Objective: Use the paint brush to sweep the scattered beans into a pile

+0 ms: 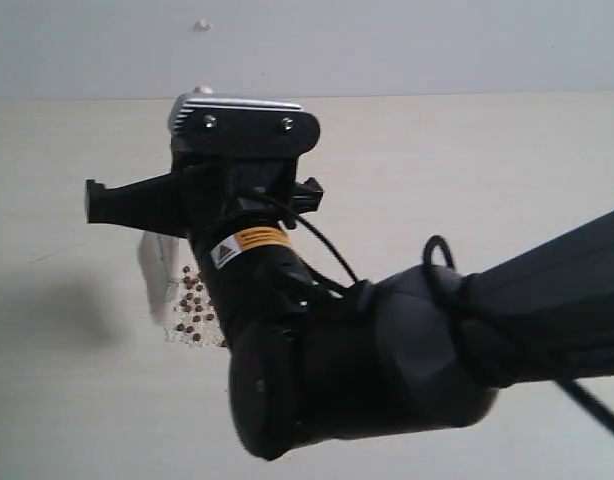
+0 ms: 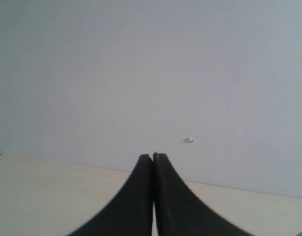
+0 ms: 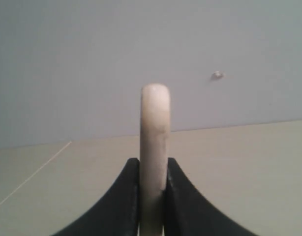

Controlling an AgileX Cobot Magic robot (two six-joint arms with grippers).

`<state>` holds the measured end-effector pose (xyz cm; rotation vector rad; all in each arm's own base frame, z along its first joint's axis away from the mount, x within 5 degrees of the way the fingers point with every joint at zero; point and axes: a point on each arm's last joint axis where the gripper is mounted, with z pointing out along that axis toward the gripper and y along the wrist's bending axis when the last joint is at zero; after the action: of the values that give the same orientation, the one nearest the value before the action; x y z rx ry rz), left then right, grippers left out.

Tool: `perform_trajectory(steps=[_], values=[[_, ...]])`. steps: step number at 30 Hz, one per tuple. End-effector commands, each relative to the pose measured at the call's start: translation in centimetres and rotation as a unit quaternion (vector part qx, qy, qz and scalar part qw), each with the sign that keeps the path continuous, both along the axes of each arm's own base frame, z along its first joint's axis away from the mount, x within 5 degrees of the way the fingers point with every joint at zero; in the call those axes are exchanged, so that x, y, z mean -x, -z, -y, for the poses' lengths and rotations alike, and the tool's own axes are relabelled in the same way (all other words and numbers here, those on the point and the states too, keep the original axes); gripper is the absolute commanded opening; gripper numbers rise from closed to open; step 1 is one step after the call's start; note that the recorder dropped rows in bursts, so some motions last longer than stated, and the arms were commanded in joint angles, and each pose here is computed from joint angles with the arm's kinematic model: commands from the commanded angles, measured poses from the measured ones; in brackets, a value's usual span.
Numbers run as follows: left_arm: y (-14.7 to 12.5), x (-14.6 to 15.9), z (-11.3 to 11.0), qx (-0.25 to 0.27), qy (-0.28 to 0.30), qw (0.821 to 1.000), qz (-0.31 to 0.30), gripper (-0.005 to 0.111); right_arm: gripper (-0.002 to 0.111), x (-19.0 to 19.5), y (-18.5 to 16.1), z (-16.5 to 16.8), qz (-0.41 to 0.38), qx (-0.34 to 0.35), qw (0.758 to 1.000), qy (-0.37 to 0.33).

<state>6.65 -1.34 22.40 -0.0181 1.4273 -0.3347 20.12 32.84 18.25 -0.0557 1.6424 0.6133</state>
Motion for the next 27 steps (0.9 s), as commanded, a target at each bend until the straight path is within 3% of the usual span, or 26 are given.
perform_trajectory(steps=[1,10,27], values=[[0.0,0.1,0.0,0.003,0.0,1.0,0.003,0.0,0.0,0.4,1.1,-2.1,-0.005,-0.021,1.0,0.021],[0.0,0.1,0.0,0.003,0.0,1.0,0.003,0.0,0.0,0.0,3.8,-3.0,-0.029,-0.002,0.998,0.047],[0.0,0.1,0.0,0.003,0.0,1.0,0.003,0.0,0.0,-0.4,4.0,-1.1,-0.003,0.143,0.98,0.142]])
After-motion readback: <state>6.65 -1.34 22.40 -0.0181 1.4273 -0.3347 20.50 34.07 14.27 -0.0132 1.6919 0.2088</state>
